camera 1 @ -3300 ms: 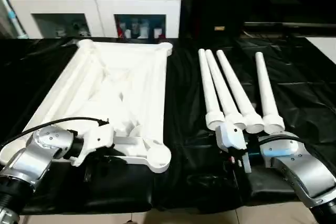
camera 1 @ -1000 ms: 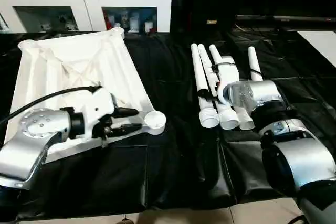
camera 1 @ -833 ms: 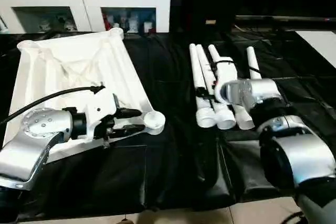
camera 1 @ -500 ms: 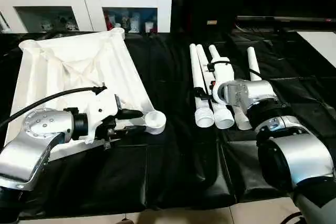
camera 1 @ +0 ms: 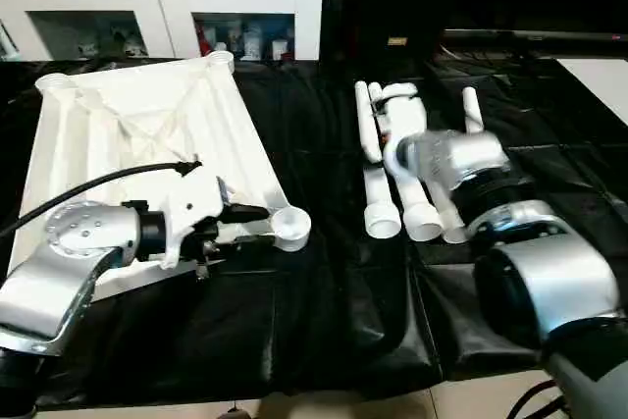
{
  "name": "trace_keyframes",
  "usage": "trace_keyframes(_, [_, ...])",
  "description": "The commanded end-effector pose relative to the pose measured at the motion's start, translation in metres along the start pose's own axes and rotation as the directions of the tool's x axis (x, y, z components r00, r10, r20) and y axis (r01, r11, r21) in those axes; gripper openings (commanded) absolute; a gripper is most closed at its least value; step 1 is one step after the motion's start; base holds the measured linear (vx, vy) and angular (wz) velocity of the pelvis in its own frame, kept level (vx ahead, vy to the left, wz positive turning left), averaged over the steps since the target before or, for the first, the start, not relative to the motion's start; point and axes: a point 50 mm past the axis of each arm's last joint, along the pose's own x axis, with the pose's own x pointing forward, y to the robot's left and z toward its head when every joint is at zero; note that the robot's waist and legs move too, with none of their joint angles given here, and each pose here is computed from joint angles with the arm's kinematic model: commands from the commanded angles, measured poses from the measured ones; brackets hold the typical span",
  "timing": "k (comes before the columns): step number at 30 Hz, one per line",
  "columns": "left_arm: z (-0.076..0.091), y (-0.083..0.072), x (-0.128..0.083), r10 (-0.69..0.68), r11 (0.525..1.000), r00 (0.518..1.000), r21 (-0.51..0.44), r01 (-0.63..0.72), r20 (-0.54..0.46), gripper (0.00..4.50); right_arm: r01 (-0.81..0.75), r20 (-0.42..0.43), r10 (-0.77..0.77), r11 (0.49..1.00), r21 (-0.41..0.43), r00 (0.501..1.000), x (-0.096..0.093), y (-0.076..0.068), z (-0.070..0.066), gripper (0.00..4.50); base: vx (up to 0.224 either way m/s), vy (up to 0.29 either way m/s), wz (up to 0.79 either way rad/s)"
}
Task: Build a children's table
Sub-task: Pick table leg
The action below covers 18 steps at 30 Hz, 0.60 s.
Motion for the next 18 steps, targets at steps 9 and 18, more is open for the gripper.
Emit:
trace_keyframes(9, [0.004,-0.004,0.004,-0.03,0.999,1.0,0.019,0.03,0.003,1.84,0.07,-0.062,-0.07,0.998,0.002,0.996,0.008,-0.005,-0.023,4.5,0.0,0.0,0.0])
trace_keyframes(18, [0.003,-0.006,0.005,-0.043,0.999,0.999,0.015,0.043,-0.003,1.84,0.068,-0.132,-0.066,0.998,0.016,0.989,0.012,-0.004,-0.041,4.5,0.0,0.0,0.0])
